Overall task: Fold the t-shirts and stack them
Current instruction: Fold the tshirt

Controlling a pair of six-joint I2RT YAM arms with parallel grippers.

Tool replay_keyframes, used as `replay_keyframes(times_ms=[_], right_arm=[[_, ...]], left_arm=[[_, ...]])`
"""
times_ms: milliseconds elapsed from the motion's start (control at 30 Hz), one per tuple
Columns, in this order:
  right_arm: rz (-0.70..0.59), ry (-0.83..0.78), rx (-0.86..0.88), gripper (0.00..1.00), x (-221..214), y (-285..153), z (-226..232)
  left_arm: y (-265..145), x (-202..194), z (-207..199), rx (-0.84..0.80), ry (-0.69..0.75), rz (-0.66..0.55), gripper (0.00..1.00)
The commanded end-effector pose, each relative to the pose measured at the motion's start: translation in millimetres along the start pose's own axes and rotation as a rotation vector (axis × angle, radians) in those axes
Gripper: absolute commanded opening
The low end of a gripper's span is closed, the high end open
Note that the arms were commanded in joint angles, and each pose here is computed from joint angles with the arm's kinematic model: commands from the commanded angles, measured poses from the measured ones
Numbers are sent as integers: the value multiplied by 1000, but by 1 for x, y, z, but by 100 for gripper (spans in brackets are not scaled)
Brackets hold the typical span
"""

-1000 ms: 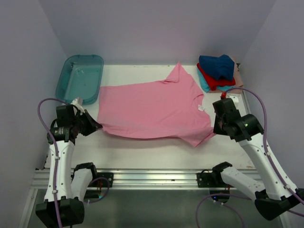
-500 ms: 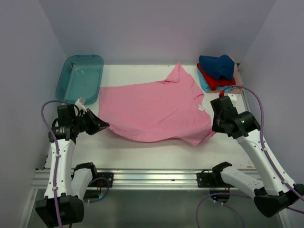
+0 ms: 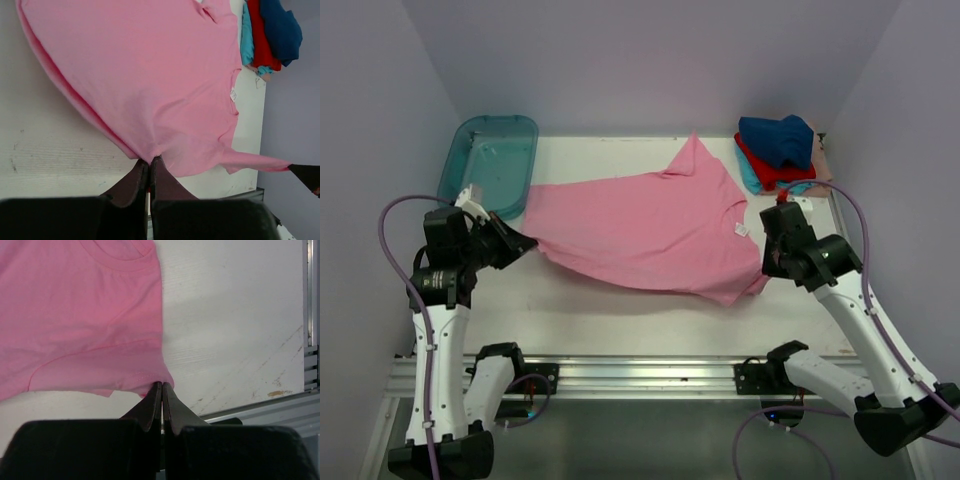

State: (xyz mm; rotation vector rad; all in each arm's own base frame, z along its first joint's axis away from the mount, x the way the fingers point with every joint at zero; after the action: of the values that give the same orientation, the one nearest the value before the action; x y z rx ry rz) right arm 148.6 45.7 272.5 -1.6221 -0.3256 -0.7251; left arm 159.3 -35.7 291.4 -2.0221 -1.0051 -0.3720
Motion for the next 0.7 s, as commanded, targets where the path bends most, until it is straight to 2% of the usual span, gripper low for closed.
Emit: replay_keyframes(times_ms=[0,67,167,367,600,667], right_arm=[[-16,-12,14,0,3,6,5],[-19,-13,2,0,3,8,5],[-23,-8,9,0,4,10,7],[-36,-7,-4,0,10,18,13],[-68,26,-16,0,29,34,30],[-76,35,-29,0,37,44,36]], left_arm=[[-8,17,-16,-60,17,-103,0],[-14,22,-22,-63,27,-121,0],[-9,20,-20,-66,9,-82,0],[10,3,1,-28,-21,-44,0],[66,-15,44,61,-102,88,0],[77,-13,51,82,-105,85,0]])
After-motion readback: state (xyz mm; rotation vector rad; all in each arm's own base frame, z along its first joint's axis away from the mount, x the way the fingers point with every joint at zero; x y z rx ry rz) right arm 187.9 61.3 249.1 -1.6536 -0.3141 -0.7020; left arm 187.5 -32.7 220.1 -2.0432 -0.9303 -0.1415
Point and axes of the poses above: each gripper's point midway between its finger pads, its own y axis out along the fingers, its own z axis along the line the jaws close on, x = y × z, the point moved 9 cm from there along -y, back along the fingers, and after that the axes turned 4 degrees about y, right-handed, at the moved point
